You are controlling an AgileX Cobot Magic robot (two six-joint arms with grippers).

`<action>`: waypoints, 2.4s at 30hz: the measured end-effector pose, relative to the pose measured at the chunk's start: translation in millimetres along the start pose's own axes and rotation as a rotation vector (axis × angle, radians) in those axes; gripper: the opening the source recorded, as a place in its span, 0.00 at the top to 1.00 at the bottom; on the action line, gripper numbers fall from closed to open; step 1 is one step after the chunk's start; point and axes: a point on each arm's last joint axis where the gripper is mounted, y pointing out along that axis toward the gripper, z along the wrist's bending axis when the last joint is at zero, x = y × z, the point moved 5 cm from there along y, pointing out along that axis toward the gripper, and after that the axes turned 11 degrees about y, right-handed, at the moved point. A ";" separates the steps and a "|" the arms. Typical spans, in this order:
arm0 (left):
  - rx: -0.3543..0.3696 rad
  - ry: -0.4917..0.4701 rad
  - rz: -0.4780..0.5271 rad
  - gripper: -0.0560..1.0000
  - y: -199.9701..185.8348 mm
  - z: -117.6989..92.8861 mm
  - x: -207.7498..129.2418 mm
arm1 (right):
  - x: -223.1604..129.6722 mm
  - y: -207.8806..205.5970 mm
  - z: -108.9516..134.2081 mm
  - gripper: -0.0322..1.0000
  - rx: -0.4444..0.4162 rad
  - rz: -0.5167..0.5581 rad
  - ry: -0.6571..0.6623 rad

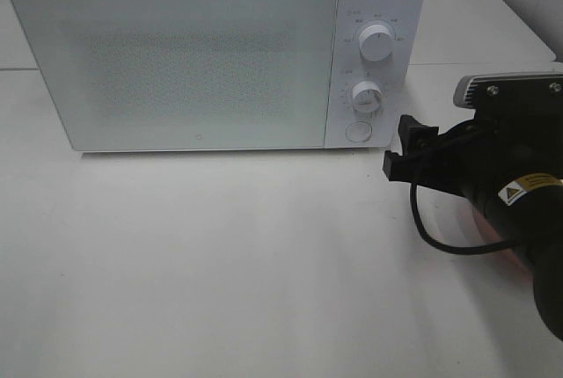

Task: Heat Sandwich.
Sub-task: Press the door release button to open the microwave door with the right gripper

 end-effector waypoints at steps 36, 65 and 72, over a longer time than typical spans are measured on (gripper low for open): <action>0.000 0.000 0.000 0.03 0.0 0.0 0.0 | -11.9 0.8 6.0 0.24 -0.023 0.022 0.657; 0.000 0.000 0.000 0.03 0.0 0.0 0.0 | -28.2 -0.5 5.4 0.96 -0.132 0.096 1.604; 0.000 0.000 0.000 0.03 0.0 0.0 0.0 | -27.3 9.2 8.5 0.96 -0.144 0.114 1.615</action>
